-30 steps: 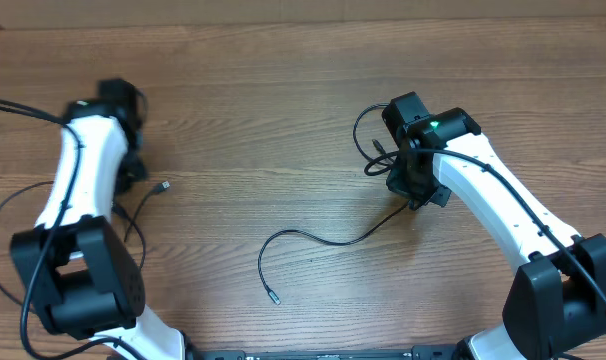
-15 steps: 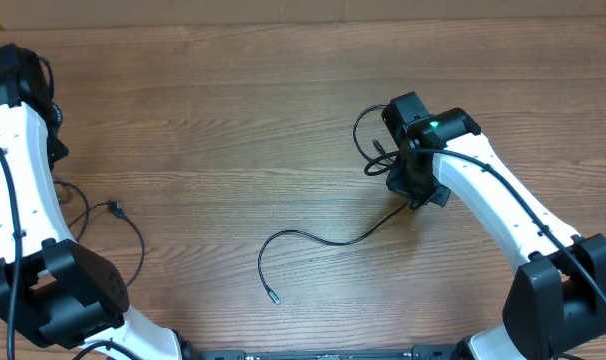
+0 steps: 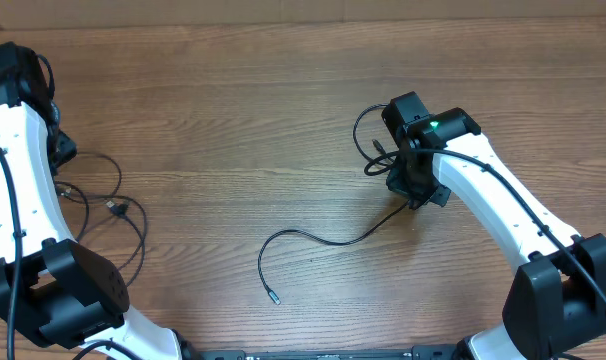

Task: Untangle cables

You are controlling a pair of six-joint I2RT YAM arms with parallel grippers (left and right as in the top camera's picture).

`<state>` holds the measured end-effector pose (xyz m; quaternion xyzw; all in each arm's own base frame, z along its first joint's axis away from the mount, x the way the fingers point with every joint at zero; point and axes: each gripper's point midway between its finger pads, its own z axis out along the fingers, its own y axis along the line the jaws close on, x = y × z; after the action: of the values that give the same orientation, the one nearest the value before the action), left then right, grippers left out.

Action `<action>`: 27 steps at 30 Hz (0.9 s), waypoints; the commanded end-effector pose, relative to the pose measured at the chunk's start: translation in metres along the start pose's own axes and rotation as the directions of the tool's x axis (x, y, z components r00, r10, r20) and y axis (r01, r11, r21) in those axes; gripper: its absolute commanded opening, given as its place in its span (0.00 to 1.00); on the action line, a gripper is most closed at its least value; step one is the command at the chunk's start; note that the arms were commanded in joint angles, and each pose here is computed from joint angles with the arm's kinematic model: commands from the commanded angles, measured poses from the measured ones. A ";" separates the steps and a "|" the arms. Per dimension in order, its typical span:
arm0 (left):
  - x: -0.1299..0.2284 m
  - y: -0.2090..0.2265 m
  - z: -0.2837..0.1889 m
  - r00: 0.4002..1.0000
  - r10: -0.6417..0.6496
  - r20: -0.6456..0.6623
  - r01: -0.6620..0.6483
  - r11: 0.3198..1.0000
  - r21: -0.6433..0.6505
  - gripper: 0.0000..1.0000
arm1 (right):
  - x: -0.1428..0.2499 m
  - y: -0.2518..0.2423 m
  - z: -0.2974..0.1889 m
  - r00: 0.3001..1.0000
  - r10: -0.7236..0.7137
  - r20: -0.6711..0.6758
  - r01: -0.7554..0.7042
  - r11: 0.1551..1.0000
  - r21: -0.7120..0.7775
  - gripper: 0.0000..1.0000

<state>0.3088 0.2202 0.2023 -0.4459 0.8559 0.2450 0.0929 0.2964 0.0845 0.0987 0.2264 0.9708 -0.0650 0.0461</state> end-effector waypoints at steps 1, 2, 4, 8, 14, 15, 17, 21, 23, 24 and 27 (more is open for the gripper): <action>0.008 -0.026 -0.011 0.998 0.012 -0.058 -0.002 0.985 0.173 0.63 | -0.003 0.002 -0.002 1.000 0.000 0.007 0.000 1.000 -0.009 0.05; 0.011 -0.033 -0.013 0.997 0.026 -0.075 -0.009 0.977 0.214 0.63 | -0.003 0.002 -0.002 1.000 0.000 0.008 0.000 1.000 -0.009 0.05; 0.018 -0.050 -0.018 0.992 0.080 -0.093 -0.049 0.953 0.299 0.63 | -0.003 0.002 -0.002 1.000 0.000 0.008 0.000 1.000 -0.010 0.05; 0.036 -0.089 -0.039 0.970 0.228 -0.083 -0.163 0.867 0.472 0.64 | -0.001 0.006 -0.002 1.000 0.000 -0.005 0.000 1.000 -0.029 0.05; 0.066 -0.140 -0.075 0.908 0.419 0.029 -0.350 0.717 0.603 0.66 | 0.004 0.022 -0.003 0.999 0.000 -0.045 -0.006 0.993 -0.115 0.05; 0.076 -0.152 -0.084 0.880 0.469 0.070 -0.406 0.669 0.622 0.68 | 0.005 0.027 -0.004 0.998 -0.002 -0.055 -0.006 0.990 -0.139 0.05; 0.099 -0.175 -0.103 0.811 0.564 0.155 -0.518 0.568 0.639 0.71 | 0.010 0.046 -0.008 0.993 -0.090 -0.077 0.068 0.967 -0.245 0.04; 0.143 -0.208 -0.131 0.687 0.672 0.277 -0.659 0.416 0.626 0.79 | 0.026 0.093 -0.029 0.942 -0.330 -0.060 0.252 0.814 -0.523 0.04; 0.161 -0.218 -0.140 0.638 0.704 0.313 -0.700 0.360 0.617 0.80 | 0.031 0.104 -0.037 0.924 -0.379 -0.046 0.281 0.757 -0.590 0.04; 0.168 -0.222 -0.144 0.616 0.716 0.329 -0.716 0.335 0.612 0.80 | 0.034 0.107 -0.040 0.916 -0.399 -0.038 0.294 0.733 -0.613 0.04; 0.191 -0.232 -0.155 0.556 0.744 0.371 -0.756 0.267 0.598 0.80 | 0.040 0.114 -0.047 0.889 -0.457 -0.013 0.335 0.670 -0.663 0.11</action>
<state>0.3963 -0.0837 0.1892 0.0324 0.9872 -0.0757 0.1362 0.3160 0.1876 0.1147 0.0550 0.9746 0.2154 0.0286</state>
